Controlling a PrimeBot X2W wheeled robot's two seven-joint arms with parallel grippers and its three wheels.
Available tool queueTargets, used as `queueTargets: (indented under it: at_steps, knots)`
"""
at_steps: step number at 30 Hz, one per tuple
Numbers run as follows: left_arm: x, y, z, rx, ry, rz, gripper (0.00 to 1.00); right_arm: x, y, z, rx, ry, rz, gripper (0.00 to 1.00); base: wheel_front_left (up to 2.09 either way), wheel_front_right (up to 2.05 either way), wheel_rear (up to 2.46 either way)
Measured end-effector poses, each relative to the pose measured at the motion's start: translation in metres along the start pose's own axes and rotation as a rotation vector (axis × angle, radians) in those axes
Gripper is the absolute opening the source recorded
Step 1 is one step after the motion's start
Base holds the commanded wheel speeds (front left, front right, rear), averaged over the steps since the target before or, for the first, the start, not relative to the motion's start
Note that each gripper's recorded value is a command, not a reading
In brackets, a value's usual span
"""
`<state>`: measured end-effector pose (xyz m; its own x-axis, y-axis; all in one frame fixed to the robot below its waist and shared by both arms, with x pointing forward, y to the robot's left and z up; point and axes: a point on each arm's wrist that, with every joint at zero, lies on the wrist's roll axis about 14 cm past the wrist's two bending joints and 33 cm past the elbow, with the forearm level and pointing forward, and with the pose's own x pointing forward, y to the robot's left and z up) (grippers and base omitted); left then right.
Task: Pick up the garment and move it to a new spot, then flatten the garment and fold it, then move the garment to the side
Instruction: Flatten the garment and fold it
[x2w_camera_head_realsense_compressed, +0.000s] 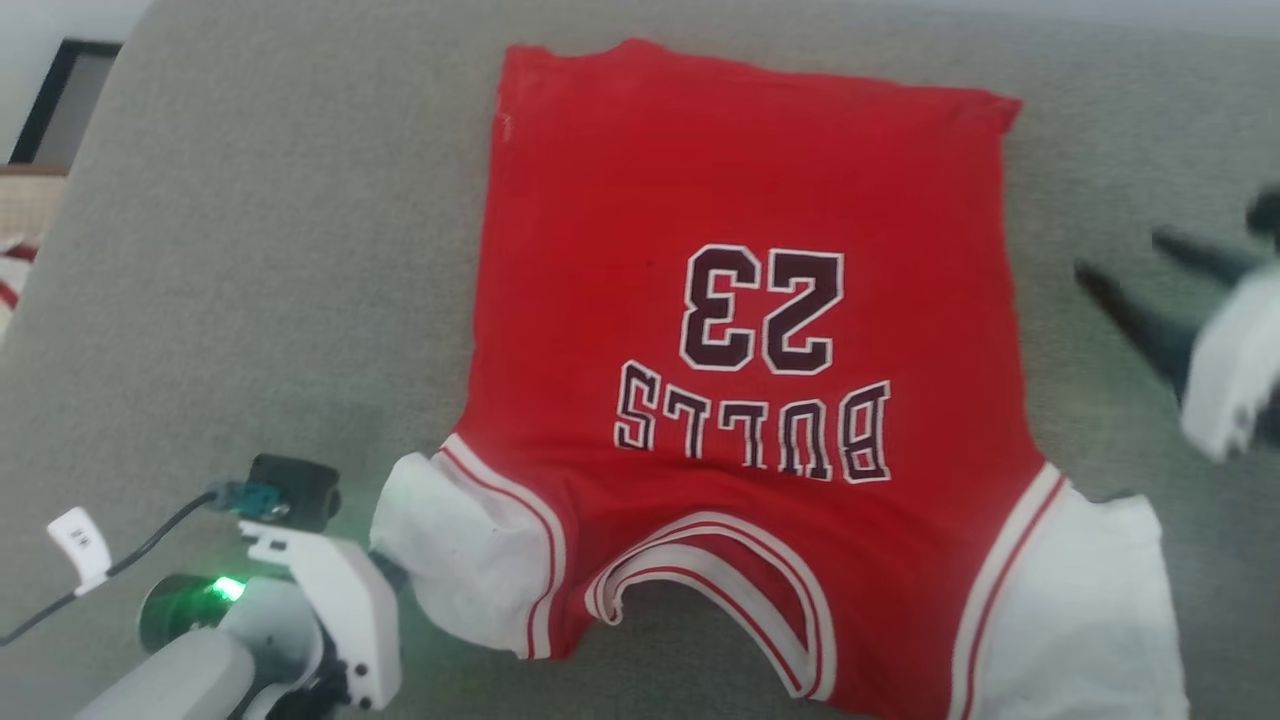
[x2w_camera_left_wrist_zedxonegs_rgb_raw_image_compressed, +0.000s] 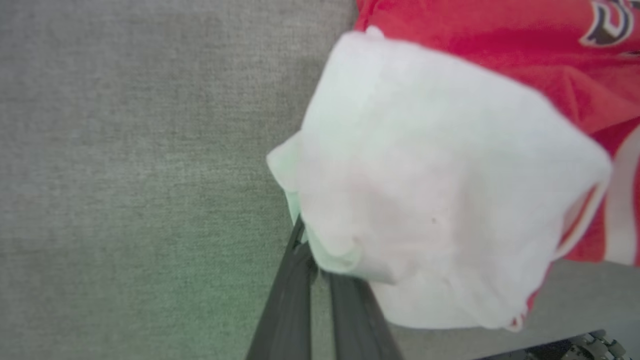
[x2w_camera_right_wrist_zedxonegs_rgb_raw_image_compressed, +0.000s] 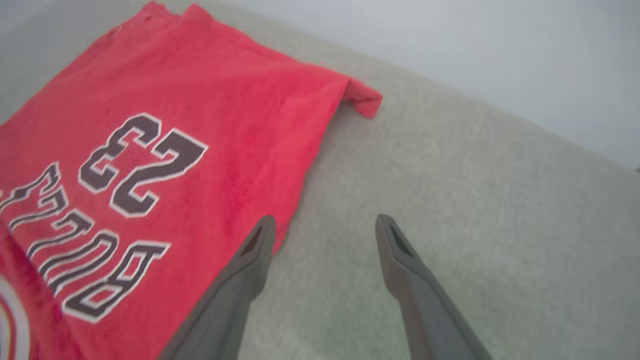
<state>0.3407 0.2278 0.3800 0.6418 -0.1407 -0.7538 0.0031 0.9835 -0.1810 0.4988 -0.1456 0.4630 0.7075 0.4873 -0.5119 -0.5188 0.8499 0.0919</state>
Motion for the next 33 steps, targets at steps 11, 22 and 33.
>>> queueTargets:
  at_steps: [11,22,33]
  knots:
    - [0.014,-0.003,0.009,0.000,-0.021,-0.015,0.00,0.109,-0.009,0.055,0.054,0.027,-0.065,1.00,0.00,0.00,0.00]
    - [0.023,0.004,0.004,-0.038,-0.017,-0.007,0.00,0.165,-0.001,0.005,0.174,0.399,-0.055,1.00,0.00,0.00,0.00]
    - [0.030,0.006,0.001,-0.052,-0.020,-0.014,0.00,0.165,-0.008,-0.007,0.167,0.516,-0.100,0.00,0.00,0.00,0.00]
